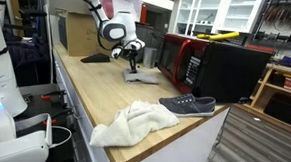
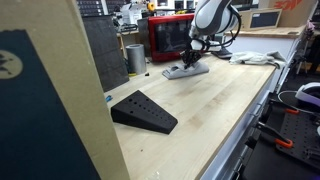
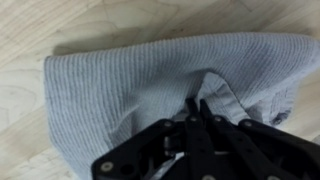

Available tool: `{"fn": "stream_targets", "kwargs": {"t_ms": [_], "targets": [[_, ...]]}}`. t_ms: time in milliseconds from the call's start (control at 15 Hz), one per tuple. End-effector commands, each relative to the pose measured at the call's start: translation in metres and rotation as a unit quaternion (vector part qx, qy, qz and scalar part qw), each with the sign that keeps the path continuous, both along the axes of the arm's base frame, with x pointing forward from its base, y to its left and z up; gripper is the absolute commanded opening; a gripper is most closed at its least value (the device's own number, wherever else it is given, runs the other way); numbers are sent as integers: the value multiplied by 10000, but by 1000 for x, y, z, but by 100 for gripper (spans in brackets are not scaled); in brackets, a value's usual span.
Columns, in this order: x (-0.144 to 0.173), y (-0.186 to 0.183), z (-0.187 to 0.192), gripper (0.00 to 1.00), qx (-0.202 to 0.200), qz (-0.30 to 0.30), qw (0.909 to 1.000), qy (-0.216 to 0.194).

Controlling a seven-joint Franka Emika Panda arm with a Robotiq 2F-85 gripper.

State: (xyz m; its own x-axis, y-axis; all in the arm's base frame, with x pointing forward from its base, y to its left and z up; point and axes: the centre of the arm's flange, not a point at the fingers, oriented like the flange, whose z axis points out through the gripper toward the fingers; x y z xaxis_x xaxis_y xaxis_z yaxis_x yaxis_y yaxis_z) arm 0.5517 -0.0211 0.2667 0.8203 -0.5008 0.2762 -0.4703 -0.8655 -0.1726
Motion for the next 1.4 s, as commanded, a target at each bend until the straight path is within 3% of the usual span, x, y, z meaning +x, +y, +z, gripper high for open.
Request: {"fn": "stream_targets", "kwargs": {"t_ms": [0,200,467,733,800,867,1067,1333], "targets": [[6,4,29,0,322,-604,9974,-237],[20,-1,52,1,645,-1210,9897,-414],[45,-11,81,1,963,-2048,9715,-706],[69,-15,105,1,968,-2593,9545,-1108],[75,-14,111,7,825,-2611,9537,-1243],[80,-12,117,28,733,-2666,9510,-1385],[84,-7,133,48,360,-2584,9489,-1776],[74,2,155,80,223,-2432,9459,-2136]]}}
